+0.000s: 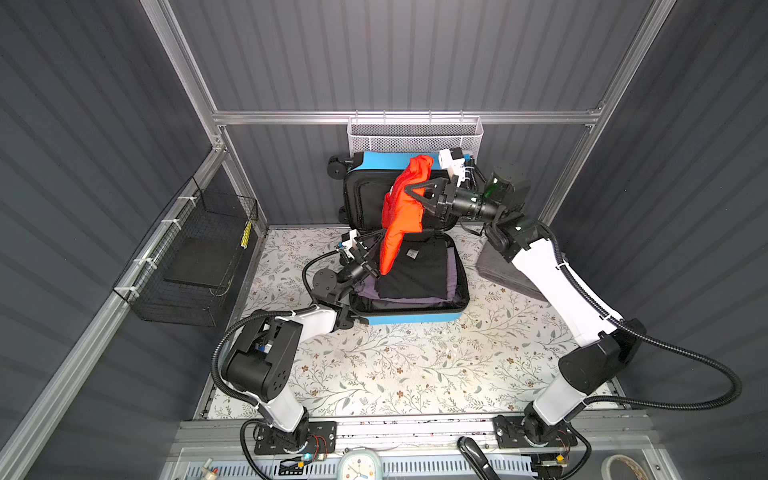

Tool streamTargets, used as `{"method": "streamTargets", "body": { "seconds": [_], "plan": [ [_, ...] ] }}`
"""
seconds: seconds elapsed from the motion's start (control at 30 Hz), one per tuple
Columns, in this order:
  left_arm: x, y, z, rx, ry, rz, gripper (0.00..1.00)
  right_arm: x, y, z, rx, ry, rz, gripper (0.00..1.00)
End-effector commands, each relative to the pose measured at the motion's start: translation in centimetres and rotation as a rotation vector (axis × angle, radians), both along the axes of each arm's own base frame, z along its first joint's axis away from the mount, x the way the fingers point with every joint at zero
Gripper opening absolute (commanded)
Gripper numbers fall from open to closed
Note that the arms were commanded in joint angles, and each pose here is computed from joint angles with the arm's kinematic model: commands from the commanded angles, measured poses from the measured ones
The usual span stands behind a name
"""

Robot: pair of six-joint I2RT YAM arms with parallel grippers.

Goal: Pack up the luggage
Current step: 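Grasp the hanging red T-shirt with the left gripper beside the right gripper, then spread the red T-shirt over the black T-shirt with both grippers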

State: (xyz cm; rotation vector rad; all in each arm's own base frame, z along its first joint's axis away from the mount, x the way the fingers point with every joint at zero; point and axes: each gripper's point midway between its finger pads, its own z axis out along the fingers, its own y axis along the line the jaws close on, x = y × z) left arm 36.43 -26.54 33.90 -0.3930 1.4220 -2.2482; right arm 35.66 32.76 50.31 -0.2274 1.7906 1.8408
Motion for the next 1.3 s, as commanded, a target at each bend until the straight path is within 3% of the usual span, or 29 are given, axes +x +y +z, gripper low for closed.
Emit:
{"method": "streamTargets", "body": {
  "seconds": [0.0,0.1,0.17,0.37,0.47,0.67,0.83,0.93,1.17,1.27],
  "plan": [
    [-0.6,-0.2,2.2,-0.052,-0.062,-0.009,1.00,0.1,-0.2,1.2,0.032,-0.063,-0.006,0.00],
    [-0.5,-0.1,2.4,-0.057,-0.064,-0.002,0.99,0.2,-0.2,0.6,0.027,-0.055,-0.004,0.00],
    [-0.3,0.1,2.3,-0.060,-0.061,0.010,0.90,0.3,-0.4,0.1,0.022,-0.047,-0.008,0.00],
    [-0.1,0.5,1.8,-0.061,-0.048,0.038,0.25,0.4,-1.9,-1.8,0.006,-0.019,-0.032,0.00],
    [0.4,0.8,1.2,-0.055,-0.036,0.053,0.00,0.1,-2.9,-3.3,-0.008,0.002,-0.035,0.00],
    [1.9,2.8,0.0,-0.019,-0.026,0.104,0.00,0.3,-6.1,-9.0,-0.054,0.089,-0.062,0.00],
    [3.2,3.5,-2.7,0.108,0.002,0.122,0.00,1.8,-8.2,-15.2,-0.119,0.168,-0.074,0.00],
    [3.5,2.9,-4.3,0.244,-0.011,0.113,0.00,2.7,-8.4,-18.6,-0.169,0.197,-0.059,0.00],
    [3.9,2.1,-10.0,0.696,-0.049,0.093,0.00,4.9,-7.9,-24.7,-0.259,0.255,-0.015,0.00],
    [4.4,2.1,-11.0,0.798,-0.068,0.081,0.00,5.9,-7.6,-26.1,-0.272,0.257,-0.001,0.00]
  ]
}}
